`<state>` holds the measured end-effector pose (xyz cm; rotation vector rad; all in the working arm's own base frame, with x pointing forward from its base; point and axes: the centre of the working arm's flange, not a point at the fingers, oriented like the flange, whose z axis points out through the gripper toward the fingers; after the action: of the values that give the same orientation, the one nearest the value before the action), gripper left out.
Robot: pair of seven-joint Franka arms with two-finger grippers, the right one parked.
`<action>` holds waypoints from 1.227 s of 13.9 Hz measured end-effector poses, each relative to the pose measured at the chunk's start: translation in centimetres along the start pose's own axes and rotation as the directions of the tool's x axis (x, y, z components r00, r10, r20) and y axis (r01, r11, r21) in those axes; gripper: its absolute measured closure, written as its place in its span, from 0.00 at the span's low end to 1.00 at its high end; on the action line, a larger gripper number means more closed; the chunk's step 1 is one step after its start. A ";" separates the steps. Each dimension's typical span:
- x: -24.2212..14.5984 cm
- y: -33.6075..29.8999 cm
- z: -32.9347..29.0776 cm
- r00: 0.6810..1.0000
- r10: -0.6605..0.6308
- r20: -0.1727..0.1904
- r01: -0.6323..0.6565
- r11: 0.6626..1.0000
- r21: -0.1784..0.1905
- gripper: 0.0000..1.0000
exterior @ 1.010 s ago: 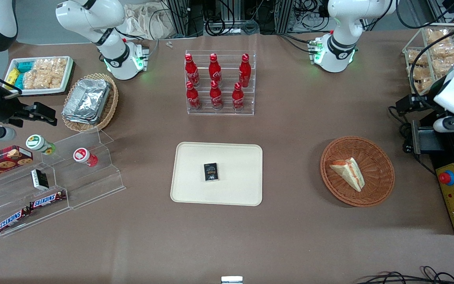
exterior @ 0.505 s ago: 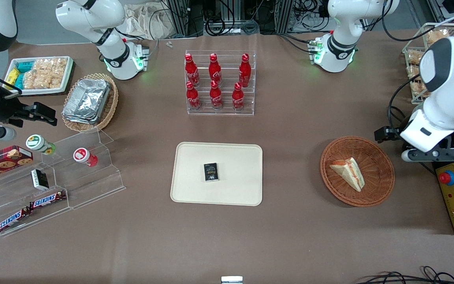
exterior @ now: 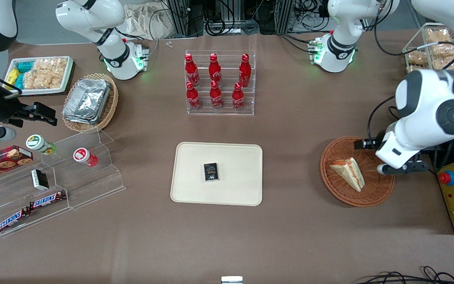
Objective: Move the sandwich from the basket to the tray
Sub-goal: 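Lower the left gripper and grasp the wrapped sandwich in the basket, then lift the sandwich and carry it over the white tray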
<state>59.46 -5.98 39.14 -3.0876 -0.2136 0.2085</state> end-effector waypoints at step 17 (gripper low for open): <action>0.8 0.5 12.2 0.894 -0.441 -0.082 0.433 0.896 -0.101 0.52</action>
<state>58.67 -5.99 26.89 -3.0080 -0.9195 0.0226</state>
